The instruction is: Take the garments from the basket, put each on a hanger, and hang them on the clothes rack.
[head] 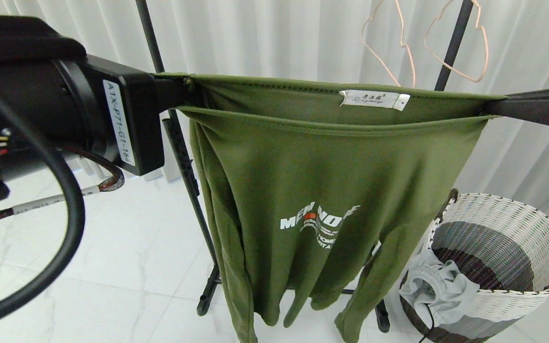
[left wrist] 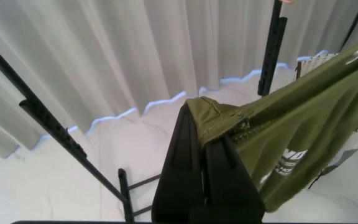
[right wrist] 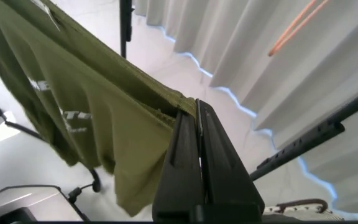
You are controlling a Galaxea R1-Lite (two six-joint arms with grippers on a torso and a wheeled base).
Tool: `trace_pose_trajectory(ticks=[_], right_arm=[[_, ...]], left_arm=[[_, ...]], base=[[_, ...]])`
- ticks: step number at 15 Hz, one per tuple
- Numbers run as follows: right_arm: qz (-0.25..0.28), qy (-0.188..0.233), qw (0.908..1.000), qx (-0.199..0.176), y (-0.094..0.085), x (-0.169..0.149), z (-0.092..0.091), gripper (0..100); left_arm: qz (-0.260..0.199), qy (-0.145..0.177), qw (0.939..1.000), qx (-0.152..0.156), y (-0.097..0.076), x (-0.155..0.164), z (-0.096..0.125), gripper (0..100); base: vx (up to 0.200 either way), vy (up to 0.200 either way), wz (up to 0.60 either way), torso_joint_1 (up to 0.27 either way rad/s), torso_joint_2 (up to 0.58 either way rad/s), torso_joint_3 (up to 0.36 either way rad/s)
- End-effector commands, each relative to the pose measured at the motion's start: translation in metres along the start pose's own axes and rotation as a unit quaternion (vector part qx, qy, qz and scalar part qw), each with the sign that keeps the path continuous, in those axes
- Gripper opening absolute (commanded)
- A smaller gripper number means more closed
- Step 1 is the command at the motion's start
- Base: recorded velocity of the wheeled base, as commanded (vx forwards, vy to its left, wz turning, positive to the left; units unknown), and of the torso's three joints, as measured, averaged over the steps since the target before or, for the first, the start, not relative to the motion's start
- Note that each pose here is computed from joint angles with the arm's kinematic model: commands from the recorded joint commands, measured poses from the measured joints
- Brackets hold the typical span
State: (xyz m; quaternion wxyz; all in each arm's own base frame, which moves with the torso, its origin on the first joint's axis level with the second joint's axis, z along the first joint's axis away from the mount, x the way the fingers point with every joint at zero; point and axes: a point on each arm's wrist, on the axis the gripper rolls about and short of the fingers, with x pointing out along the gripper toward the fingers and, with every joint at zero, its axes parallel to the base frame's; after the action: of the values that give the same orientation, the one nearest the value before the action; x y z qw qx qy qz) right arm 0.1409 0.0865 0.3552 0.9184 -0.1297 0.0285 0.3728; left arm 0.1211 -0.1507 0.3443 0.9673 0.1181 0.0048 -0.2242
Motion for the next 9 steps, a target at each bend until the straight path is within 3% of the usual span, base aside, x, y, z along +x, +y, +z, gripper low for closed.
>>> trace_pose_trajectory(ticks=[1,5,9], right_arm=[[-0.003,-0.01,0.9999,-0.002,0.003,-0.011,0.001,0],[-0.002,-0.003,1.0,-0.002,0.005,-0.011,-0.004,0],[-0.027,0.012,0.9996,0.0,0.005,-0.017,-0.006,0]], left_arm=[[-0.001,0.008,1.0,0.003,-0.003,0.004,-0.004,0],[-0.006,0.033,0.9994,0.007,-0.008,0.007,-0.021,0],[-0.008,0.024,0.9997,0.001,-0.009,0.009,-0.014,0]], base=[[0.0,0.0,0.0,0.0,0.0,0.0],[0.0,0.0,0.0,0.0,0.0,0.0],[0.0,0.0,0.0,0.0,0.0,0.0]])
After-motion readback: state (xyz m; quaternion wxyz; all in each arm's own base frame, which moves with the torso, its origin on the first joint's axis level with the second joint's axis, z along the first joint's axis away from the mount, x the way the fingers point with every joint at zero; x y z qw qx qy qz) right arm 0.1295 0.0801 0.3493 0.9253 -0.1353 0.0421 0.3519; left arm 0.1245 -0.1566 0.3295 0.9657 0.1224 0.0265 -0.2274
